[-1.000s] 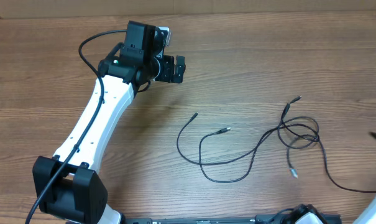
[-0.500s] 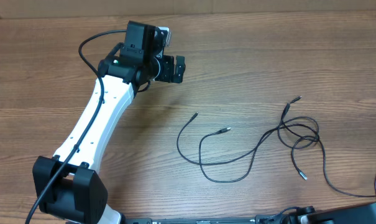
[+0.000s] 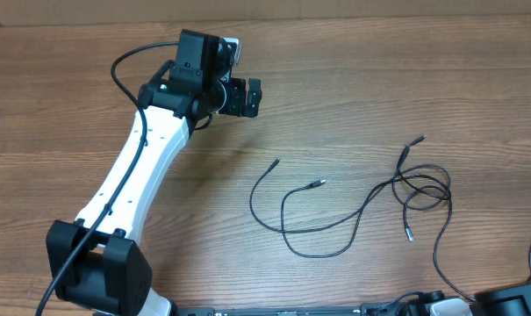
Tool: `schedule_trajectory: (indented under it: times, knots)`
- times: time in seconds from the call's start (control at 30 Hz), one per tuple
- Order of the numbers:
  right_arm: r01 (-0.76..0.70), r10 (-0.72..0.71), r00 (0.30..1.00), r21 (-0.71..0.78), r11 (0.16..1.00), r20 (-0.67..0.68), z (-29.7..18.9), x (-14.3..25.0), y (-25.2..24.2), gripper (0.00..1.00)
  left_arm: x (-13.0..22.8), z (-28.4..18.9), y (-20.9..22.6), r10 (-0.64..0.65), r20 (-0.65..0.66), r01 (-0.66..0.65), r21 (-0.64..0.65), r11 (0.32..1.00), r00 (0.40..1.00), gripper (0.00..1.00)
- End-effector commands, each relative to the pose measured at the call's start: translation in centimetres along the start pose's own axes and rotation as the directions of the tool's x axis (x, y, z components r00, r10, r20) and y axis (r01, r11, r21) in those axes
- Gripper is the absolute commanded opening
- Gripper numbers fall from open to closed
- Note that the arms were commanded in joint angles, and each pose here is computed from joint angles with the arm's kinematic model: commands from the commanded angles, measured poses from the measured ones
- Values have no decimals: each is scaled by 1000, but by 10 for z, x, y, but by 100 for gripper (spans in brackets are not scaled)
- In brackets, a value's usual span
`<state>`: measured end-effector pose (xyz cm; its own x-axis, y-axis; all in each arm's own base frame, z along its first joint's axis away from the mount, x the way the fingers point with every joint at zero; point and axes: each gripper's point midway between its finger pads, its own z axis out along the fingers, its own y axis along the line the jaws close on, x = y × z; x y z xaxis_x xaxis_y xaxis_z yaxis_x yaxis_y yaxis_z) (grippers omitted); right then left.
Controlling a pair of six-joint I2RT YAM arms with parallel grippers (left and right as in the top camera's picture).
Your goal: Untangle cables
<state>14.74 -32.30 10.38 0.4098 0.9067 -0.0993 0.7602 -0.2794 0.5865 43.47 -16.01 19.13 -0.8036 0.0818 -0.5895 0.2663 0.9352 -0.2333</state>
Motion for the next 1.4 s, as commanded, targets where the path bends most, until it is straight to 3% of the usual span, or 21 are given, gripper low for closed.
schedule_trajectory:
  times: [0.0, 0.17, 0.23, 0.3, 0.33, 0.37, 0.5, 0.7, 0.87, 0.97, 1.07, 1.2, 1.3, 1.37]
  knots:
    - [-2, 2, 1000, -6, 1000, -18, -3, 3, 1, 100, -10, -8, 0, -2, 31, 3, -5, 1000, 1000, 100]
    - [67, -70, 995, -51, 996, -69, -3, 13, 7, 100, -10, -8, 0, -2, 31, 3, -5, 1000, 1000, 100]
    - [71, -75, 995, -56, 996, -62, -3, 11, 9, 91, -10, -8, 0, -2, 31, 3, -5, 1000, 1000, 100]
    - [85, -90, 995, -86, 993, -51, -3, 8, 15, 64, -10, -8, 0, -2, 31, 3, -5, 1000, 1000, 100]
    - [97, -104, 993, -130, 987, -51, -4, 8, 24, 18, -10, -8, 0, -2, 31, 3, -5, 1000, 1000, 100]
    - [107, -119, 991, -175, 979, -56, -6, 8, 33, 4, -10, -8, 0, -2, 31, 3, -5, 1000, 1000, 100]
    - [195, -246, 968, -478, 856, -46, -26, 11, 94, 4, -10, -8, 0, -2, 31, 3, -5, 1000, 1000, 100]
    - [187, -257, 966, -751, 633, 24, -83, -4, 172, 4, -10, -8, 0, -2, 31, 3, -5, 1000, 1000, 100]
    - [235, -259, 958, -862, 449, 126, -145, -12, 222, 4, -10, -8, 0, -2, 31, 3, -5, 1000, 1000, 100]
    - [307, -295, 935, -870, 387, 199, -169, -13, 238, 4, -10, -8, 0, -2, 31, 3, -5, 1000, 1000, 100]
    - [359, -341, 911, -856, 371, 233, -170, -10, 239, 4, -10, -8, 0, -2, 31, 3, -5, 1000, 1000, 100]
    - [399, -382, 892, -817, 415, 242, -148, -10, 226, 4, -10, -8, 0, -2, 31, 3, -5, 1000, 1000, 100]
    - [431, -398, 887, -731, 529, 235, -111, -15, 200, 4, -10, -8, 0, -2, 31, 3, -5, 1000, 1000, 100]
    - [410, -349, 910, -598, 689, 222, -77, -28, 168, 5, -10, -8, 0, -2, 31, 3, -5, 1000, 1000, 100]
